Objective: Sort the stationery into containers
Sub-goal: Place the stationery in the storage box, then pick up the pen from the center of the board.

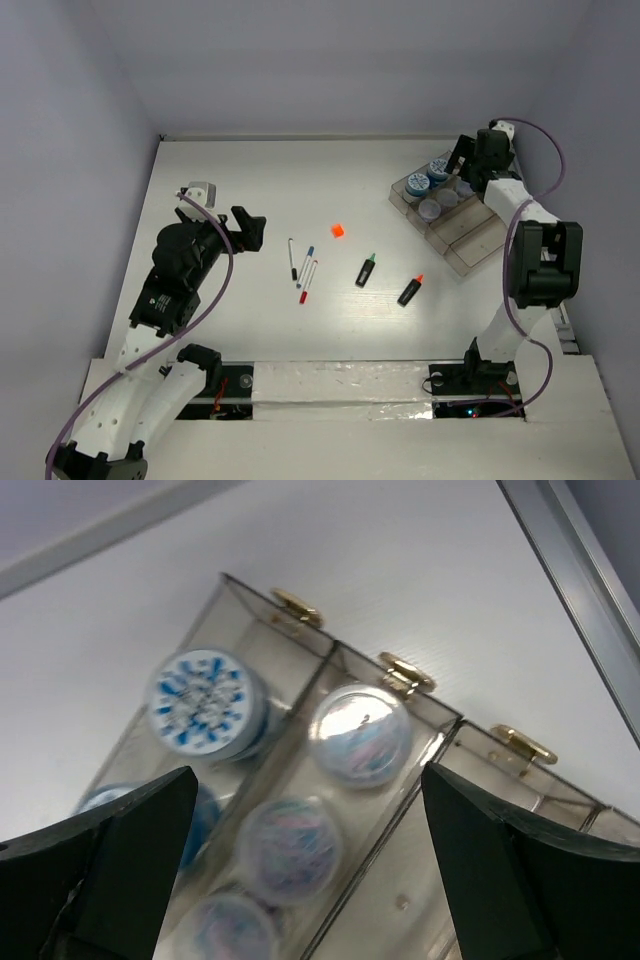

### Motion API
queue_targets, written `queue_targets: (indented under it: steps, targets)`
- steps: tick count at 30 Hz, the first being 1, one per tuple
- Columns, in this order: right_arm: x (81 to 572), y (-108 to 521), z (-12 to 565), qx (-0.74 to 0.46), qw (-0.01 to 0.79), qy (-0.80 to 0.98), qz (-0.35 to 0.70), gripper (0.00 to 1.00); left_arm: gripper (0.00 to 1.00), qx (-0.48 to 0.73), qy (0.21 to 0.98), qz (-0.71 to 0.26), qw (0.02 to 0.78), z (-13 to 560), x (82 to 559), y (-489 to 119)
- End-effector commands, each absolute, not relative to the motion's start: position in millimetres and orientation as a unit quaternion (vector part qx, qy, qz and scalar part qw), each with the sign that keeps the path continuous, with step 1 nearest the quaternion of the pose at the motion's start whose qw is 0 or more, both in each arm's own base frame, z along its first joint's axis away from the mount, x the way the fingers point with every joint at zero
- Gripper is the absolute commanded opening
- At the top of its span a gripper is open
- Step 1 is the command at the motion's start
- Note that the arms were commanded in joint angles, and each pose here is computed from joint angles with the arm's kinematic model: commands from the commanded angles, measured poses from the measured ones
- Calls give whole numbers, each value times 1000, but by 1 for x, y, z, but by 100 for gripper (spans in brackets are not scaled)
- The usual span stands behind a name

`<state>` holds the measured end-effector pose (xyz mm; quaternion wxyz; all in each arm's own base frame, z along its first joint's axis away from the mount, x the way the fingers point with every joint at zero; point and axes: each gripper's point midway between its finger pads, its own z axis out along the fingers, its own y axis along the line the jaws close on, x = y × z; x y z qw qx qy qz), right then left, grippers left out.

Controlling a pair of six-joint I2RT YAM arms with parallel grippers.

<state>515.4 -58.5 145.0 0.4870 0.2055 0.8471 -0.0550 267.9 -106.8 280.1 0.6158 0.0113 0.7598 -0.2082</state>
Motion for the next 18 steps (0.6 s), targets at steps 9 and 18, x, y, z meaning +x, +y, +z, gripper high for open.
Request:
queue_targets:
  steps: [9,18]
  targets:
    - [428,252,165,-51,476,860,174,100,99,4,727,-200,657,306,262,-97]
    - [372,370,123,-179,423,876,146,73,99,-8,711,-192,676,316,256,-88]
